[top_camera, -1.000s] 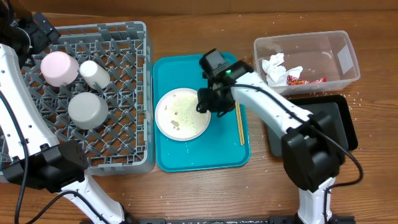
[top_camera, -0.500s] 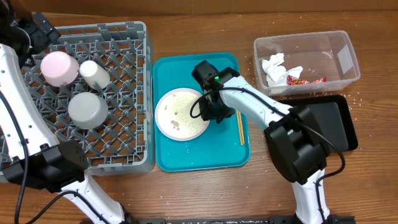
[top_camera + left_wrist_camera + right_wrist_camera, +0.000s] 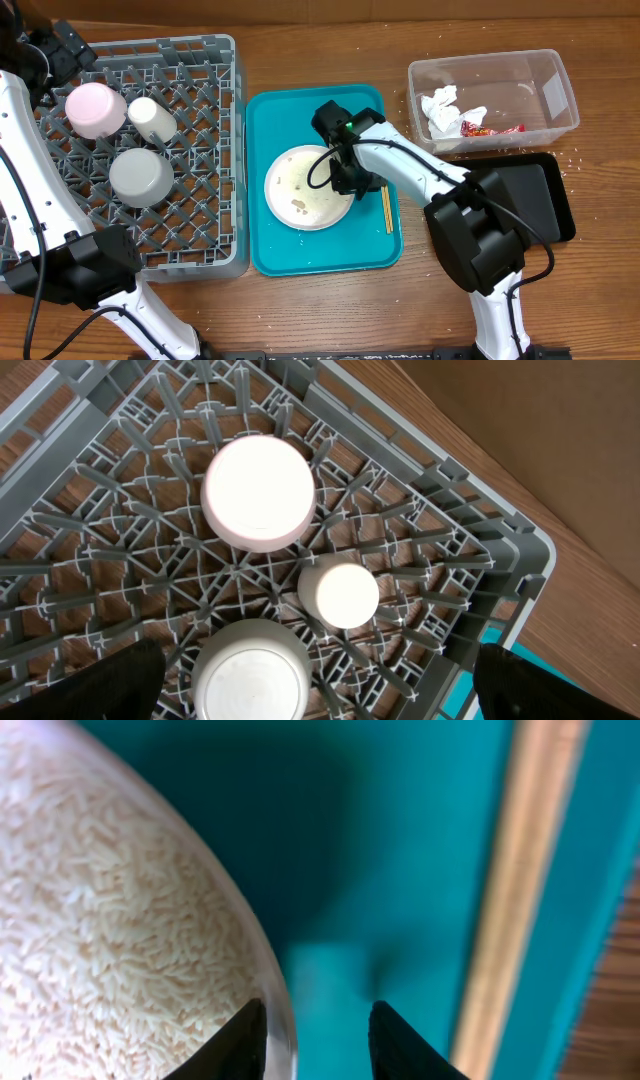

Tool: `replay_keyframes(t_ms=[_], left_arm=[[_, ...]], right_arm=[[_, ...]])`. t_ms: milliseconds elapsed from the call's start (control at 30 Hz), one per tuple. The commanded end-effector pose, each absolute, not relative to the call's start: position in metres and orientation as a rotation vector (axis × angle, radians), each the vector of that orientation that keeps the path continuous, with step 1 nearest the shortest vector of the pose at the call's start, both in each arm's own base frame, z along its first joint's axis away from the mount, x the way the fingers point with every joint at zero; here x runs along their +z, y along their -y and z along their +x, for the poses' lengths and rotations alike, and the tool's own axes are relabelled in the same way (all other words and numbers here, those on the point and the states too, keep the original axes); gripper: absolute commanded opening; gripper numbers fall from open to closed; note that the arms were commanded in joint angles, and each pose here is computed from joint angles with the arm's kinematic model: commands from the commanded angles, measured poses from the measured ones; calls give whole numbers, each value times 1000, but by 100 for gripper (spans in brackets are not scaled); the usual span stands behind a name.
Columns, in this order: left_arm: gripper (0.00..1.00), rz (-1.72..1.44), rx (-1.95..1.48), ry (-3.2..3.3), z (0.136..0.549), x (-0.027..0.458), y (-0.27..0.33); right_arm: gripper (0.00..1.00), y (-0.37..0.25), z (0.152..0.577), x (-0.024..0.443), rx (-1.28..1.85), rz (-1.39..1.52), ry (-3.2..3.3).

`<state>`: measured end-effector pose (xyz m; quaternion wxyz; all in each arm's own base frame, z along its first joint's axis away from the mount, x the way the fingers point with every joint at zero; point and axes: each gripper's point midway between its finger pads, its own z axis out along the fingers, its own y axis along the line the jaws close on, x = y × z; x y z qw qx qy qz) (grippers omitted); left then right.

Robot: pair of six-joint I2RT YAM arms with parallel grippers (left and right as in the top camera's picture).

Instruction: Sort waste into correct bins and load items into the dishwasher

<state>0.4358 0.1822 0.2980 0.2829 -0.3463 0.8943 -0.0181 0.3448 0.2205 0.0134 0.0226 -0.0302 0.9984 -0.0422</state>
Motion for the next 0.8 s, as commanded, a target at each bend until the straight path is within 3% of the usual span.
replay_keyframes(t_ms=[0, 433, 500, 600, 633, 733, 767], left_arm=[[100, -920, -70, -2398, 439, 298, -175], [100, -920, -70, -2398, 439, 298, -175], [100, -920, -70, -2398, 439, 298, -175], [100, -920, -70, -2398, 439, 298, -175], [100, -920, -70, -2398, 439, 298, -175], [100, -920, -70, -2398, 439, 298, -175], [100, -920, -70, -2398, 439, 298, -175]], right_arm=[[36, -199, 362, 21, -221, 9, -3041], [39, -187, 395, 89, -241, 98, -2961], [41, -204, 396, 101, -153, -24, -2969], [47, -251, 380, 112, 105, -426, -2986], [49, -262, 374, 113, 160, -517, -2981], [79, -289, 351, 112, 241, -715, -2965], [84, -295, 344, 110, 237, -762, -2961]])
